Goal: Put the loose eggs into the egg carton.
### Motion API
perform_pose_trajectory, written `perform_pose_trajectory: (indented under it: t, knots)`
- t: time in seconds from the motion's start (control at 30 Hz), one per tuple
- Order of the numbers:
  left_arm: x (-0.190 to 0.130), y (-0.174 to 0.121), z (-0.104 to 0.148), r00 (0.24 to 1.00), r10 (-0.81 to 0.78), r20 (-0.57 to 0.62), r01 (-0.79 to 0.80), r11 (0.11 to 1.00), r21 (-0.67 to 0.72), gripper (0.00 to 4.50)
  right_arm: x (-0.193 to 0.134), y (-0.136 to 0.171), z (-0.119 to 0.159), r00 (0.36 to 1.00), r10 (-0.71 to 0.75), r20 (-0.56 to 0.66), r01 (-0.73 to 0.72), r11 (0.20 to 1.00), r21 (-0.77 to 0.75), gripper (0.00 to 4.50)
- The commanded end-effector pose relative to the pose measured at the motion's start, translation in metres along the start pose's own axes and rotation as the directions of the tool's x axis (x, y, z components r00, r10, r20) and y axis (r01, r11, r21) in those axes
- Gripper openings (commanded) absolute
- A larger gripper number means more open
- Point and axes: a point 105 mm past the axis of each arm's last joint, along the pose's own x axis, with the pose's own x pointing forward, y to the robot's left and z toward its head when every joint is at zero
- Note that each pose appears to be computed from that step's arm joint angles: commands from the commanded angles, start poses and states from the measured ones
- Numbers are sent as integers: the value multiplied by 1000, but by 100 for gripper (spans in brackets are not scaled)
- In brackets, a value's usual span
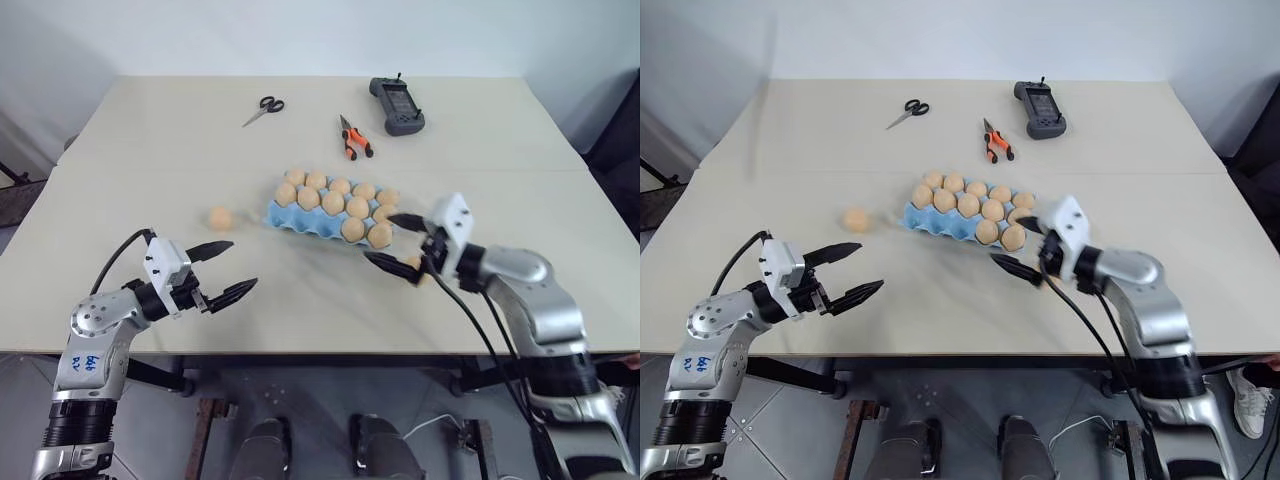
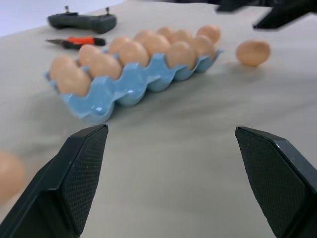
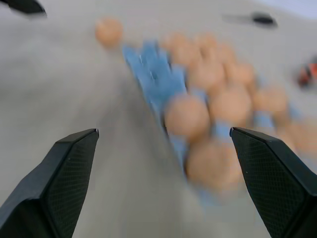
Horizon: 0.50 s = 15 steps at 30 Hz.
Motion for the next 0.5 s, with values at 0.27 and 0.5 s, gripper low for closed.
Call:
perform_pose_trajectory:
  t: [0.27,0.5]
  knots:
    - [12,-12,0,987,-158,-4,158,987,15,444,-84,-1,-32,978,-209,4,209,977,-29,449]
    - [15,-10,2,984,-181,5,180,983,37,444,-88,3,-51,978,-207,-21,206,978,-21,449]
